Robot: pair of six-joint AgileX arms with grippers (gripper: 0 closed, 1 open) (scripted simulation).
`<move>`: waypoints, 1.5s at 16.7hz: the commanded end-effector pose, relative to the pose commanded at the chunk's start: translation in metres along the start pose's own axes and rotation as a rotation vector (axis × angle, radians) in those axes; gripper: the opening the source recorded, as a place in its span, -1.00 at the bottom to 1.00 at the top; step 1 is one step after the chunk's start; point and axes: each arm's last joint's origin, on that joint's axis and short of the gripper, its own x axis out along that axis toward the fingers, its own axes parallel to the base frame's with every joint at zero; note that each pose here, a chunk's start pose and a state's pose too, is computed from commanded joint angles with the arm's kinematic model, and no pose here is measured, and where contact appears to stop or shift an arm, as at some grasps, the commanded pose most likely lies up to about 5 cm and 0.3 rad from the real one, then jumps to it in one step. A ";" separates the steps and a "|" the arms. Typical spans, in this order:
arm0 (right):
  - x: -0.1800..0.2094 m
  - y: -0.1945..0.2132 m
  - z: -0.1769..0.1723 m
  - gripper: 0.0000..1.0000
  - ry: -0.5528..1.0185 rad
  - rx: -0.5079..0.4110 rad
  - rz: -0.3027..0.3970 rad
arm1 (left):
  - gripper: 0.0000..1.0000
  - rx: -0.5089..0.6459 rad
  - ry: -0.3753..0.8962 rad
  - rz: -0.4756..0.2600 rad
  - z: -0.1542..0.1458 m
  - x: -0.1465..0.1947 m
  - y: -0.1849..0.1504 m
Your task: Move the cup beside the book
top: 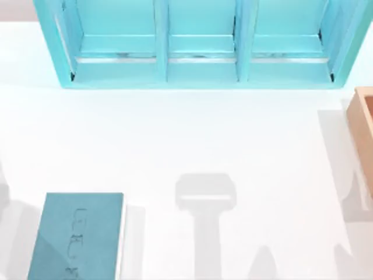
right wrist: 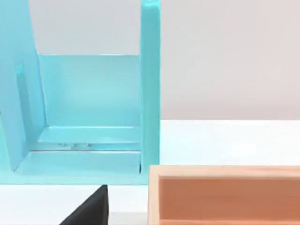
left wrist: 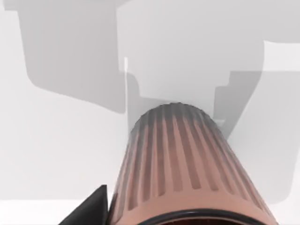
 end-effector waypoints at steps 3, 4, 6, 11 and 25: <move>0.000 0.000 0.000 1.00 0.000 0.000 0.000 | 0.85 0.000 0.000 0.000 0.000 0.000 0.000; 0.000 0.000 0.000 1.00 0.000 0.000 0.000 | 0.70 0.000 0.000 0.000 0.000 0.000 0.000; 0.000 0.000 0.000 1.00 0.000 0.000 0.000 | 0.40 0.000 0.000 0.000 0.000 0.000 0.000; 0.000 0.000 0.000 1.00 0.000 0.000 0.000 | -0.36 0.000 0.000 0.000 0.000 0.000 0.000; 0.000 0.000 0.000 1.00 0.000 0.000 0.000 | -1.00 0.002 0.002 0.003 0.000 -0.002 0.000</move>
